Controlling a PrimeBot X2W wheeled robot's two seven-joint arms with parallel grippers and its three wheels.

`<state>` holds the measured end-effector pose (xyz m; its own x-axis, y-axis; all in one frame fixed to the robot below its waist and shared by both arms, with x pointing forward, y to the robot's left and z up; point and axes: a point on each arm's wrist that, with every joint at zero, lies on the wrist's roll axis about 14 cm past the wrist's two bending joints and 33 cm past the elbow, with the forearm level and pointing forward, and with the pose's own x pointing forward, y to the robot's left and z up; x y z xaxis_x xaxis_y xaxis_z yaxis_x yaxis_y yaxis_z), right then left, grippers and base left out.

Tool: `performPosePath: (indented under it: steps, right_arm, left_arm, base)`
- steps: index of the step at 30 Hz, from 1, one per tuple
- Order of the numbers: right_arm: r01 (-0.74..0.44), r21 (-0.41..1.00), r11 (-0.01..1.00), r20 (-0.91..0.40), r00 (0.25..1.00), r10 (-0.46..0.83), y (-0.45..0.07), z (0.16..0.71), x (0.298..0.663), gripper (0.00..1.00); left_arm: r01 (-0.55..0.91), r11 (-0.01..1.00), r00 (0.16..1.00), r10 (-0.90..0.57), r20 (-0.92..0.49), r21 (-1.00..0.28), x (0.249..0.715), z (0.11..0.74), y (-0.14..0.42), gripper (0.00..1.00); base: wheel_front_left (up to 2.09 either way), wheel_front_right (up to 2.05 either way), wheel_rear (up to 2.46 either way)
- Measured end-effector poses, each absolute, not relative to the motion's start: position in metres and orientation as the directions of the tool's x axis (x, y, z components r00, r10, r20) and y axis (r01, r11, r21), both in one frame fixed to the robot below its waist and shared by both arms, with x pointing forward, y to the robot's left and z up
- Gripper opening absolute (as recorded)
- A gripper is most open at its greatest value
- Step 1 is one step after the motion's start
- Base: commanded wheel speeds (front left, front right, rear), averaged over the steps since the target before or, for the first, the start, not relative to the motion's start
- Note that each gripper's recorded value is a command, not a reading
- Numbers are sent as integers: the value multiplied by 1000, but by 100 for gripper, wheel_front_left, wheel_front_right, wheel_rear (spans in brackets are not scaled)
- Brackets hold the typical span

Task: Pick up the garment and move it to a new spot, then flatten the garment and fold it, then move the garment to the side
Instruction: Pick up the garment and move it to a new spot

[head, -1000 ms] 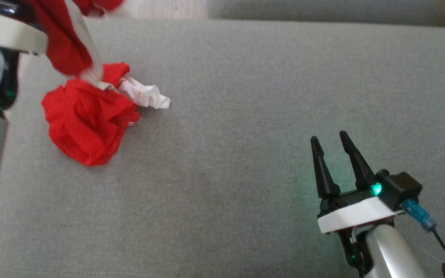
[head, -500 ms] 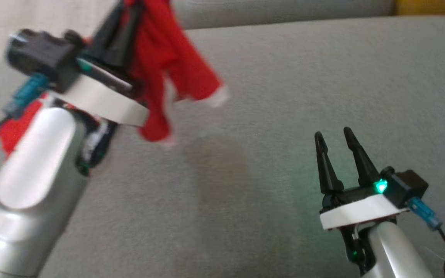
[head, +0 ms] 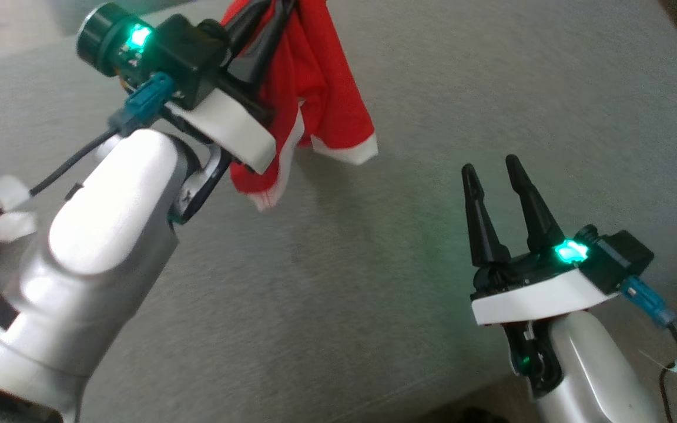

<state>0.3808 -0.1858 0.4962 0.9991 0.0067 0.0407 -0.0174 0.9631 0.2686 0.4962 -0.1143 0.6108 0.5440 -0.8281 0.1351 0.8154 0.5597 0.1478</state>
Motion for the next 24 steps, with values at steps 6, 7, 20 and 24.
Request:
performPosePath:
  steps: [6,7,20,24]
  right_arm:
    - [93,269,959,1,995,-96,-217,488,367,100]
    - [105,267,958,-5,994,-107,-220,486,365,100]
    - [68,255,965,-7,998,-68,-210,483,376,100]
    - [29,242,970,13,999,-33,-201,487,385,100]
  left_arm:
    - [885,455,449,-890,79,102,495,566,-167,100]
    - [892,441,435,-897,77,98,494,560,-174,100]
    - [859,501,497,-865,67,105,513,543,-150,100]
    - [808,578,568,-816,109,113,519,559,-119,100]
  base:
    - [0,0,0]
    - [0,0,0]
    - [0,0,0]
    - [0,0,0]
